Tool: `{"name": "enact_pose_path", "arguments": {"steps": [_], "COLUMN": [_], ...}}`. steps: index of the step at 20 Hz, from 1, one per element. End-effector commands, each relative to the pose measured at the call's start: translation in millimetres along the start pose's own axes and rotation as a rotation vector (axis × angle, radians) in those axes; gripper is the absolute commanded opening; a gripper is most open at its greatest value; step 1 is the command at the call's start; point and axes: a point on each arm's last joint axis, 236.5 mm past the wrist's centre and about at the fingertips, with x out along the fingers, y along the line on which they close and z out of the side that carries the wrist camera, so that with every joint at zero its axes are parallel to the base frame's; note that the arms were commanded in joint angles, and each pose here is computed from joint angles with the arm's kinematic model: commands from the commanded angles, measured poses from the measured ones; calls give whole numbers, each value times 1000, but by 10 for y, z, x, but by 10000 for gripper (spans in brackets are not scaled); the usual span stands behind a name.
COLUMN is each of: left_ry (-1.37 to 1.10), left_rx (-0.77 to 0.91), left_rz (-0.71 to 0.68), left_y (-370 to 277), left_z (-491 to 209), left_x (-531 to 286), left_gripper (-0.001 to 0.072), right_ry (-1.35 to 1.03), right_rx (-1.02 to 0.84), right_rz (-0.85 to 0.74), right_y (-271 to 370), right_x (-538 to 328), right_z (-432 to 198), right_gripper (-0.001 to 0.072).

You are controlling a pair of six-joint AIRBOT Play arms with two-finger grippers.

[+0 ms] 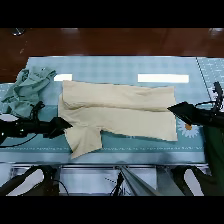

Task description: Fold the shirts.

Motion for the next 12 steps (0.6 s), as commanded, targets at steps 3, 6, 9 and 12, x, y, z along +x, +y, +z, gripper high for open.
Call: {"name": "enact_pose_path", "arguments": {"steps": [3,6,9,12], "left_ry": [54,64,63,65], "left_rx": [67,79,78,78], "left_rz": [61,60,59,58], "left_y": [-5,-4,-5,-8], "left_z": [-87,-110,-108,-114], "left_x": [237,232,231,230], "left_gripper": [398,38,38,38], "right_ry": [-90,51,171,253], "right_rx": [79,126,244,290], "right_rz": [-165,-506,-582,-461], "right_y": [-486,-1335,-1514,-1356], "right_x": [-133,-501,-553,-306], "right_z": [199,-197,-604,-903], "right_gripper": [634,633,633,632]}}
